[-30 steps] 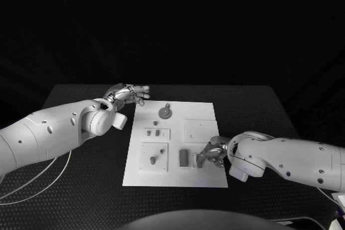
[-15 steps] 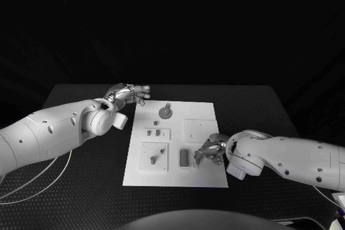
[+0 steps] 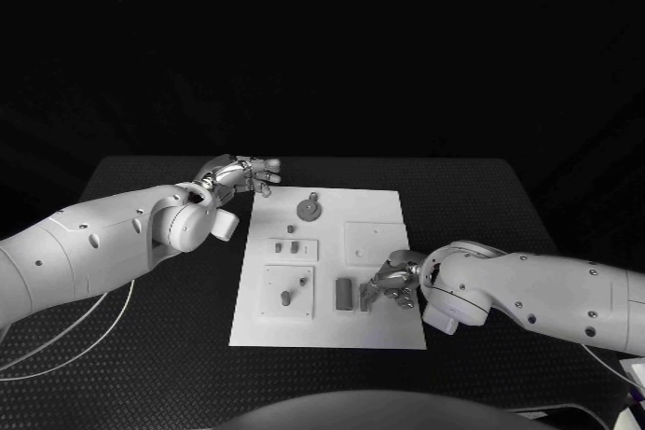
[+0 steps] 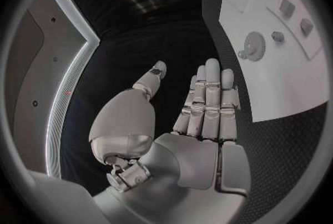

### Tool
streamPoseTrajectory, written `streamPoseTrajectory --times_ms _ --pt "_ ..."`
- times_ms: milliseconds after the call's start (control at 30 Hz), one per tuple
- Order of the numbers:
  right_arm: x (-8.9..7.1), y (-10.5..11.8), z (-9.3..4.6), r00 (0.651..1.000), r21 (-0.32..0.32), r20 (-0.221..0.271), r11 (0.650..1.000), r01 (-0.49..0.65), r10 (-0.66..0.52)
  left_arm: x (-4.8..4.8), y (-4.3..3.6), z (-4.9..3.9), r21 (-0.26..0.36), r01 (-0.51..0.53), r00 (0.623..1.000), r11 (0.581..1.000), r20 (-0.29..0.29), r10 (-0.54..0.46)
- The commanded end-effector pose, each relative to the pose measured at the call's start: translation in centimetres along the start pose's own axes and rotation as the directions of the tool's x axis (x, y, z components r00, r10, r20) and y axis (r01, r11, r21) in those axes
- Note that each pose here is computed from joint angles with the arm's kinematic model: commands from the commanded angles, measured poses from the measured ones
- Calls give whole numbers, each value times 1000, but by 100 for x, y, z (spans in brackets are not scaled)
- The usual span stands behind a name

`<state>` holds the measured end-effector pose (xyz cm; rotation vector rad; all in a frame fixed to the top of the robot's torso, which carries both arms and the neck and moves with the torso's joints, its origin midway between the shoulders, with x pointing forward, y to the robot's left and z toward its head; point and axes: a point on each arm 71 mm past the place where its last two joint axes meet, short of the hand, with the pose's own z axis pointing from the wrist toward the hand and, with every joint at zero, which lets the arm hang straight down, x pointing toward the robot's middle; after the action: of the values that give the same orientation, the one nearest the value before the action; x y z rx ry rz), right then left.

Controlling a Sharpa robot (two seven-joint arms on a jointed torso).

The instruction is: Assemble the parts on the task board

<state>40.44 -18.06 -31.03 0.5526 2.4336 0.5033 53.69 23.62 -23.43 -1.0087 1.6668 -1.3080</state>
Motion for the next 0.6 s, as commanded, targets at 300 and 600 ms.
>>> streamPoseTrajectory --times_ms 300,600 --pt "22 6 9 1000 2 -24 1000 16 -16 19 -12 1 6 8 1000 1000 -16 -8" --pt "-66 -11 -36 998 -93 48 994 53 -49 -3 -7 -7 3 7 1000 1000 -12 -7"
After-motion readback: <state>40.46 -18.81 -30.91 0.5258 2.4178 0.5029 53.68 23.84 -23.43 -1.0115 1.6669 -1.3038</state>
